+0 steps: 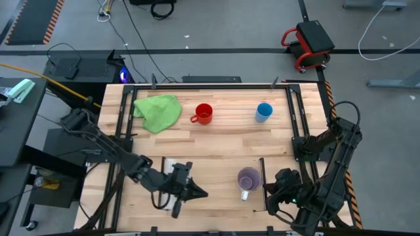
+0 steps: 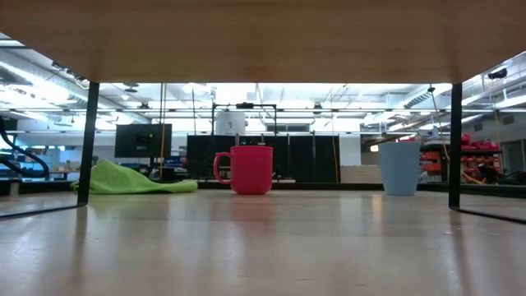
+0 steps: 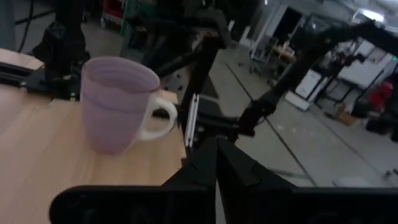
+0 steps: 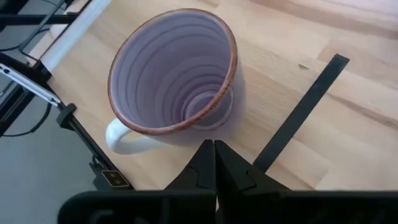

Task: Stack small to large cups/mugs on shelf
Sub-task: Adjust the purple mug on the shelf

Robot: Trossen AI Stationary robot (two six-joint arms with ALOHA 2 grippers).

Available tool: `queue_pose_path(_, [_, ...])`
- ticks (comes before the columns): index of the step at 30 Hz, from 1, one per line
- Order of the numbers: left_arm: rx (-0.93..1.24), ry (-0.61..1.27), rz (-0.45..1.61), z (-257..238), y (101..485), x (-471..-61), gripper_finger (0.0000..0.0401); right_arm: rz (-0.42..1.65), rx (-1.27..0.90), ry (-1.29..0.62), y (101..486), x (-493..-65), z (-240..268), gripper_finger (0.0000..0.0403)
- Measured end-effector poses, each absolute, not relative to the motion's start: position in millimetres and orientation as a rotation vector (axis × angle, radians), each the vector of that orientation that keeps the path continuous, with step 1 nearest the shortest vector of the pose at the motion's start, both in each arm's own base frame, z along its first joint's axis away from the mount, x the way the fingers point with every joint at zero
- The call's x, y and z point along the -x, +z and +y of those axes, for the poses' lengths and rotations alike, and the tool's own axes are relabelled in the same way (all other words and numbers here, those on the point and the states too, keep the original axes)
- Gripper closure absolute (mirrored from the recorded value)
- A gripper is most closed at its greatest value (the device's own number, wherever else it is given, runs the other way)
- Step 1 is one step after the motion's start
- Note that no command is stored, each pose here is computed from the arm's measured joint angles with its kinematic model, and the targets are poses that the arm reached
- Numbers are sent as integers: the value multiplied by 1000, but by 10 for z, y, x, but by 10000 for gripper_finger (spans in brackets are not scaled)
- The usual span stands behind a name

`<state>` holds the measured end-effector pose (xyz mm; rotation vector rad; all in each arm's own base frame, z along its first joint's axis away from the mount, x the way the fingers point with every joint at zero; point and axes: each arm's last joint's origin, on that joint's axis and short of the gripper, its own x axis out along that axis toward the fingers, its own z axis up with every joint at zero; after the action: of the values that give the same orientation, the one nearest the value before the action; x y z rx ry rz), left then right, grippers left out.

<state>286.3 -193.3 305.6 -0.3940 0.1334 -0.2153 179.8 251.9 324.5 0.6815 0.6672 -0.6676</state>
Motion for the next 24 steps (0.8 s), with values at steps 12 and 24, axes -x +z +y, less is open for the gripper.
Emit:
queue_pose_path(12, [372, -112, 141, -2146, 3042, -3618, 387, 691, -589, -669, 3244, -1817, 2468, 403])
queue_pose_path(24, [337, -46, 361, -2264, 2965, -3960, 377, 706, -597, -670, 3241, -1867, 2451, 403])
